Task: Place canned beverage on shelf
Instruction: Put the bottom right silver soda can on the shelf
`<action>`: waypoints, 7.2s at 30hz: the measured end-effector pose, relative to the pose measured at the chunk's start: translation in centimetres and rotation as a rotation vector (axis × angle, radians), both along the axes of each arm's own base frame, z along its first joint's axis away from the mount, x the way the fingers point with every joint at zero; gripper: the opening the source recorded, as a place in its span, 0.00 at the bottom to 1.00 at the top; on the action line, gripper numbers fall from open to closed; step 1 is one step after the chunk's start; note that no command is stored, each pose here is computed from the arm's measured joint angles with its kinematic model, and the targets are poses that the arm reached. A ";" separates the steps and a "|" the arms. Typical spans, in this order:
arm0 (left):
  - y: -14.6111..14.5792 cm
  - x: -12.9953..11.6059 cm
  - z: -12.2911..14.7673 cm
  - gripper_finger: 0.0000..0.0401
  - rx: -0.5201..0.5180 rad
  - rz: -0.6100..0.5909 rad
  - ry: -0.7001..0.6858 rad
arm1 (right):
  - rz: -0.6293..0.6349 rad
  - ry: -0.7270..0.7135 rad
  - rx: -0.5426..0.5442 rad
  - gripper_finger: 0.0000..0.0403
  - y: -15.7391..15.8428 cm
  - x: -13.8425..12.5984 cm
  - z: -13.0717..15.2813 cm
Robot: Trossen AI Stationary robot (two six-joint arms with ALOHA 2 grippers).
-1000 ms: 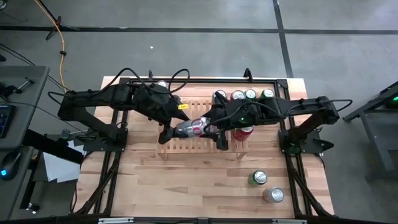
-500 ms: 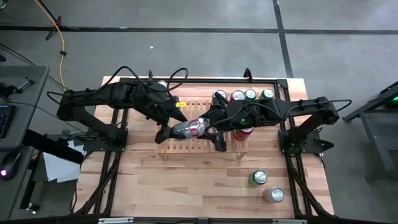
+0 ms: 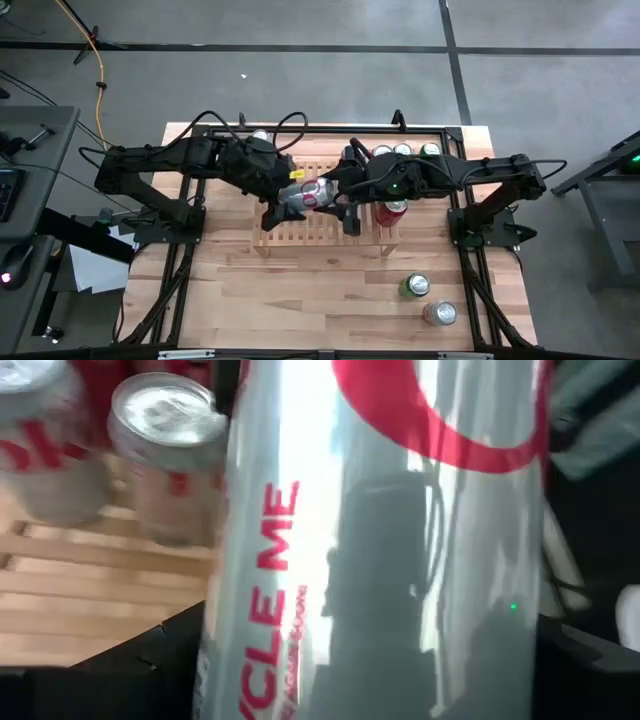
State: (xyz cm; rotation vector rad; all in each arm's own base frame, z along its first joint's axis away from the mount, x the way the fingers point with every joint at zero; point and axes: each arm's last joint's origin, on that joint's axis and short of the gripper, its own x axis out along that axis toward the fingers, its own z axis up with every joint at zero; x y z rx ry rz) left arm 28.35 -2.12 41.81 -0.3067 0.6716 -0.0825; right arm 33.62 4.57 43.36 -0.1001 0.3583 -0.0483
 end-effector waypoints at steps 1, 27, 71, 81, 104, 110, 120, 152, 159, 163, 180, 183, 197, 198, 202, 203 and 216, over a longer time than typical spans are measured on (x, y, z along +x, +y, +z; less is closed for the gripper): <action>0.1 0.0 0.0 0.83 0.003 0.023 0.002 | -0.012 -0.002 -0.003 0.70 0.0 0.0 0.0; 0.2 0.1 0.5 0.81 0.133 -0.037 -0.069 | 0.027 -0.010 -0.028 0.76 0.1 0.1 0.0; 0.9 -1.2 -4.4 0.70 0.174 0.490 -0.732 | -0.155 -0.499 0.422 0.98 -4.7 -1.3 -0.8; 1.0 1.9 -3.9 0.70 0.300 0.597 -0.692 | -0.214 -0.481 0.413 0.98 -4.6 -0.5 -0.7; 0.3 2.7 -3.7 0.89 0.388 0.557 -0.670 | -0.272 -0.497 0.424 0.72 -4.7 -0.2 -1.0; 0.5 0.7 -2.9 0.92 0.402 0.505 -0.617 | -0.260 -0.530 0.371 0.72 -4.7 -1.9 0.5; 1.5 -5.7 -0.9 0.93 0.413 0.651 -0.499 | -0.072 -0.396 0.315 0.72 -1.1 -5.7 1.7; 2.1 -9.1 -0.5 0.93 0.471 0.754 -0.430 | -0.694 -0.274 0.307 0.72 13.4 -3.8 -10.1; 1.8 -7.9 -1.2 0.93 0.365 0.685 -0.431 | -0.739 -0.242 0.236 0.72 12.7 -2.4 -11.8; 1.4 -6.1 -2.2 0.93 0.352 0.615 -0.388 | -0.755 -0.192 0.182 0.72 12.4 -2.4 -12.9; 0.3 1.8 -7.8 0.93 0.309 0.491 -0.267 | -0.852 -0.152 0.174 0.72 11.4 -4.1 -14.2; 0.4 2.5 -8.6 0.93 0.317 0.496 -0.249 | -0.863 -0.151 0.162 0.72 11.0 -4.1 -14.2; 0.8 3.7 -9.5 0.93 0.322 0.514 -0.245 | -0.881 -0.156 0.167 0.83 10.6 -3.9 -14.2; 0.9 3.7 -9.5 0.93 0.322 0.516 -0.245 | -0.881 -0.159 0.167 0.84 10.6 -4.0 -14.2; 1.0 3.7 -9.5 0.93 0.323 0.519 -0.244 | -0.881 -0.160 0.168 0.85 10.6 -4.0 -14.2; 1.0 3.7 -9.5 0.93 0.323 0.519 -0.244 | -0.881 -0.160 0.168 0.85 10.6 -4.0 -14.2; 1.0 3.7 -9.5 0.93 0.339 0.509 -0.241 | -0.874 -0.191 0.152 0.86 10.8 -3.6 -12.5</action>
